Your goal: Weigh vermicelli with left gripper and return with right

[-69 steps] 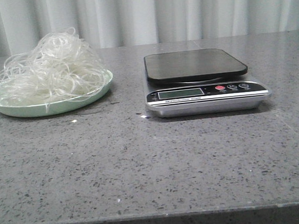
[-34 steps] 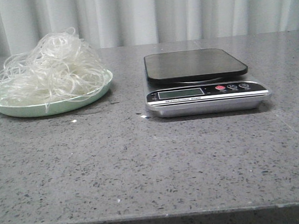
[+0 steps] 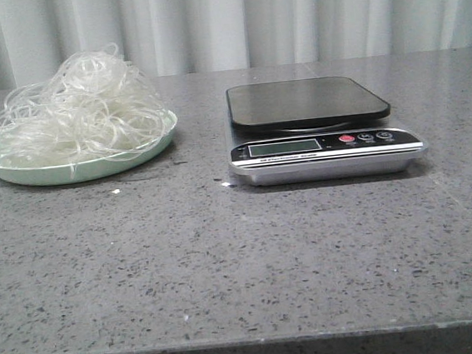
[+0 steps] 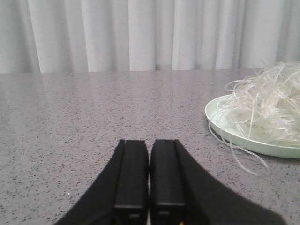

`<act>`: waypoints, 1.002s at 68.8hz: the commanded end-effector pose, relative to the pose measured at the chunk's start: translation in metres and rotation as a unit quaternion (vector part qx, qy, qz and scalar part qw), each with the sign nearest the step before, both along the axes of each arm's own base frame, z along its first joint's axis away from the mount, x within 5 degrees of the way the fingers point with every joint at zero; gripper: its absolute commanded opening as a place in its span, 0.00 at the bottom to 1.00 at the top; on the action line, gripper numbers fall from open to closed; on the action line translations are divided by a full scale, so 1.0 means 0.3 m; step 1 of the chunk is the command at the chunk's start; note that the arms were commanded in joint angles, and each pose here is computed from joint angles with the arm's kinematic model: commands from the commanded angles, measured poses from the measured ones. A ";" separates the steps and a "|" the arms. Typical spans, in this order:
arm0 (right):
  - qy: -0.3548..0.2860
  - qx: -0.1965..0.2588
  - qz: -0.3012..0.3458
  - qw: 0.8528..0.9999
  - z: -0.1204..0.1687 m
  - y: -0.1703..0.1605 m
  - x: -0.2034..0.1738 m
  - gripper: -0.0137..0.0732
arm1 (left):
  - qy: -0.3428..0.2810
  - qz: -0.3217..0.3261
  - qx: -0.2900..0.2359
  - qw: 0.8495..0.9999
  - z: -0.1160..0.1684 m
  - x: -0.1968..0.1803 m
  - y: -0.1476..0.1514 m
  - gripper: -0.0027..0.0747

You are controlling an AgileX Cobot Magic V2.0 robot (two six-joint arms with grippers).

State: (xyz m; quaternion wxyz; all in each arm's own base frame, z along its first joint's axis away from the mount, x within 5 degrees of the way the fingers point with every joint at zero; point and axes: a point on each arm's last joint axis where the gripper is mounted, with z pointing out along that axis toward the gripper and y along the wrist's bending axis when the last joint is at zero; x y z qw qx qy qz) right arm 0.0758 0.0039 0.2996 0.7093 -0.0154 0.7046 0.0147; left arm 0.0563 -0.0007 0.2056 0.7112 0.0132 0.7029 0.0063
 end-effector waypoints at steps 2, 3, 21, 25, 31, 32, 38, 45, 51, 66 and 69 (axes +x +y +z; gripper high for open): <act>-0.046 0.001 -0.014 0.999 0.048 -0.008 -0.002 0.33 | -0.038 0.003 -0.010 0.999 0.017 0.000 0.002 0.21; -0.046 0.001 -0.014 0.999 0.048 -0.008 -0.002 0.33 | -0.038 0.003 -0.010 0.999 0.017 0.000 0.002 0.21; -0.046 0.001 -0.014 0.999 0.048 -0.008 -0.002 0.33 | -0.038 0.003 -0.010 0.999 0.017 0.000 0.002 0.21; -0.046 0.001 -0.014 0.999 0.048 -0.008 -0.002 0.33 | -0.038 0.003 -0.010 0.999 0.017 0.000 0.002 0.21; -0.046 0.001 -0.014 0.999 0.048 -0.008 -0.002 0.33 | -0.038 0.003 -0.010 0.999 0.017 0.000 0.002 0.21; -0.046 0.001 -0.014 0.999 0.048 -0.008 -0.002 0.33 | -0.038 0.003 -0.010 0.999 0.017 0.000 0.002 0.21; -0.046 0.001 -0.014 0.999 0.048 -0.008 -0.002 0.33 | -0.038 0.003 -0.010 0.999 0.017 0.000 0.002 0.21; -0.046 0.001 -0.014 0.999 0.048 -0.008 -0.002 0.33 | -0.038 0.003 -0.010 0.999 0.017 0.000 0.002 0.21; -0.046 0.001 -0.014 0.999 0.048 -0.008 -0.002 0.33 | -0.038 0.003 -0.010 0.999 0.017 0.000 0.002 0.21; -0.048 -0.017 -0.017 0.999 0.048 -0.009 -0.002 0.33 | -0.038 0.003 -0.010 0.999 0.017 0.000 0.002 0.21; -0.045 -0.023 -0.018 0.999 0.040 -0.010 0.000 0.33 | -0.038 0.003 -0.010 0.999 0.017 0.000 0.002 0.21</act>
